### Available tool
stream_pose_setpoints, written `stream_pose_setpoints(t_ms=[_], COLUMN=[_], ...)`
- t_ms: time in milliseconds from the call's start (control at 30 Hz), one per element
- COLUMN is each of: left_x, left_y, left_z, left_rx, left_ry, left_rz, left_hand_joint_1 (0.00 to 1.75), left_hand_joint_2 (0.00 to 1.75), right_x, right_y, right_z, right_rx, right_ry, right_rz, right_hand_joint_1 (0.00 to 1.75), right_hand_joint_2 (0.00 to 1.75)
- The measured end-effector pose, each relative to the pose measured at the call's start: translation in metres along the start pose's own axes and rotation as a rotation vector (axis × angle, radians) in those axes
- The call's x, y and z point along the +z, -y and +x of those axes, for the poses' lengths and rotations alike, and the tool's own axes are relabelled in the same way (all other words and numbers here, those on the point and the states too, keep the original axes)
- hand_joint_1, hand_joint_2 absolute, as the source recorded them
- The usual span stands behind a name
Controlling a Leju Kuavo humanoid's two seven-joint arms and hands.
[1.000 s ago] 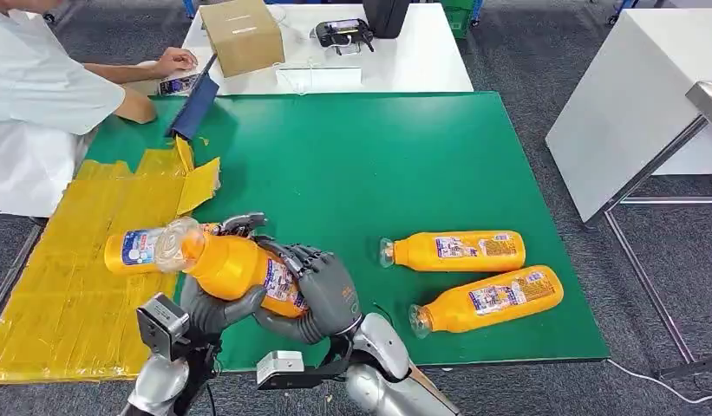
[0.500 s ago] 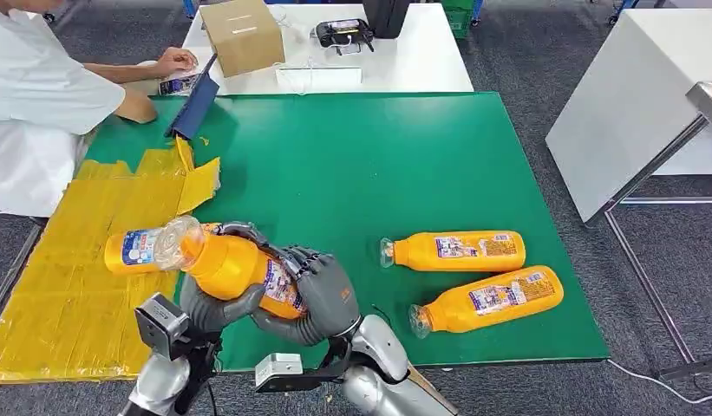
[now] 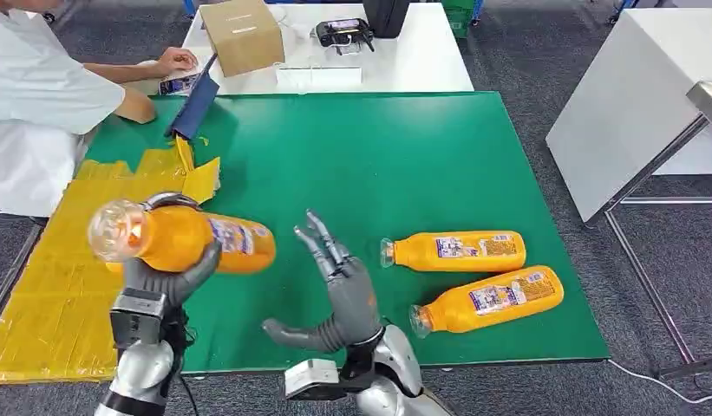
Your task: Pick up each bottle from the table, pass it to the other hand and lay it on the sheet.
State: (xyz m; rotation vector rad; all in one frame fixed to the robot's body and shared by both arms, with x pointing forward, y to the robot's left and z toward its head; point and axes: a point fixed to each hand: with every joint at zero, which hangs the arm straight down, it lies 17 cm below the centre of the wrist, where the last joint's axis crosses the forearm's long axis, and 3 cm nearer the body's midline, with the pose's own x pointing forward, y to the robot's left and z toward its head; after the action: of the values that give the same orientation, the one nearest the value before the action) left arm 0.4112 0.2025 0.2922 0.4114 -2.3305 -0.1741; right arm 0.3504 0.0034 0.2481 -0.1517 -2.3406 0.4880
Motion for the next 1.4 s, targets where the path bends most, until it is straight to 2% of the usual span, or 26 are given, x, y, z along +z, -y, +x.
stream_pose_setpoints(t_ms=[200,300,333,433,500,533,600,633,700,767,833,967,1100,1133,1167,1233,1400], left_x=[-0.016,-0.019,-0.020,-0.023,-0.023,-0.025,-0.028,-0.027,-0.020,0.008,0.028,0.040,0.031,0.028,0.027,0.024,0.021], left_y=[-0.021,-0.026,-0.025,-0.010,-0.002,0.006,0.010,0.015,0.031,0.054,0.061,0.053,0.036,0.032,0.028,0.019,-0.005], left_z=[-0.001,0.000,0.001,-0.003,-0.014,-0.031,-0.069,-0.085,-0.114,-0.156,-0.180,-0.215,-0.235,-0.238,-0.242,-0.247,-0.256], left_rx=[-0.187,-0.292,-0.388,-0.722,-0.881,-1.037,-1.210,-1.249,-1.322,-1.402,-1.442,-1.506,-1.550,-1.556,-1.564,-1.576,-1.576], left_ry=[0.044,0.061,0.084,0.165,0.186,0.191,0.103,0.063,0.045,0.040,0.044,0.016,-0.037,-0.052,-0.069,-0.100,-0.179], left_rz=[0.043,0.050,0.039,-0.046,-0.103,-0.170,-0.237,-0.273,-0.385,-0.574,-0.675,-0.773,-0.763,-0.755,-0.747,-0.722,-0.646], left_hand_joint_1=[1.75,1.75,1.75,1.75,1.75,1.75,1.75,1.75,1.75,1.75,1.75,1.75,1.75,0.84,0.07,0.00,0.00], left_hand_joint_2=[1.75,1.75,1.75,1.75,1.75,1.75,1.75,1.75,1.75,1.75,1.75,1.75,1.75,1.75,1.75,1.75,1.75], right_x=[-0.011,-0.011,-0.010,-0.009,-0.008,-0.007,-0.009,-0.009,-0.010,-0.011,-0.011,-0.012,-0.015,-0.016,-0.017,-0.017,-0.018], right_y=[0.077,0.101,0.109,0.131,0.138,0.145,0.153,0.156,0.160,0.163,0.165,0.165,0.164,0.164,0.163,0.163,0.160], right_z=[0.014,0.020,0.022,0.029,0.031,0.033,0.037,0.038,0.038,0.037,0.036,0.035,0.035,0.035,0.034,0.033,0.029], right_rx=[-0.035,-0.022,-0.021,-0.009,-0.004,0.002,0.008,0.012,0.020,0.025,0.028,0.027,0.031,0.032,0.034,0.037,0.046], right_ry=[0.023,0.038,0.042,0.056,0.062,0.067,0.081,0.084,0.083,0.080,0.078,0.074,0.079,0.081,0.082,0.080,0.069], right_rz=[-0.218,-0.283,-0.302,-0.355,-0.371,-0.385,-0.398,-0.404,-0.408,-0.408,-0.411,-0.399,-0.389,-0.388,-0.387,-0.384,-0.377], right_hand_joint_1=[0.00,0.00,0.00,0.00,0.00,0.00,0.00,0.00,0.00,0.00,0.00,0.00,0.00,0.00,0.00,0.00,0.00], right_hand_joint_2=[0.00,0.00,1.75,1.75,1.75,1.75,1.75,1.75,1.75,1.75,1.75,1.75,1.75,1.75,1.75,1.75,1.75])
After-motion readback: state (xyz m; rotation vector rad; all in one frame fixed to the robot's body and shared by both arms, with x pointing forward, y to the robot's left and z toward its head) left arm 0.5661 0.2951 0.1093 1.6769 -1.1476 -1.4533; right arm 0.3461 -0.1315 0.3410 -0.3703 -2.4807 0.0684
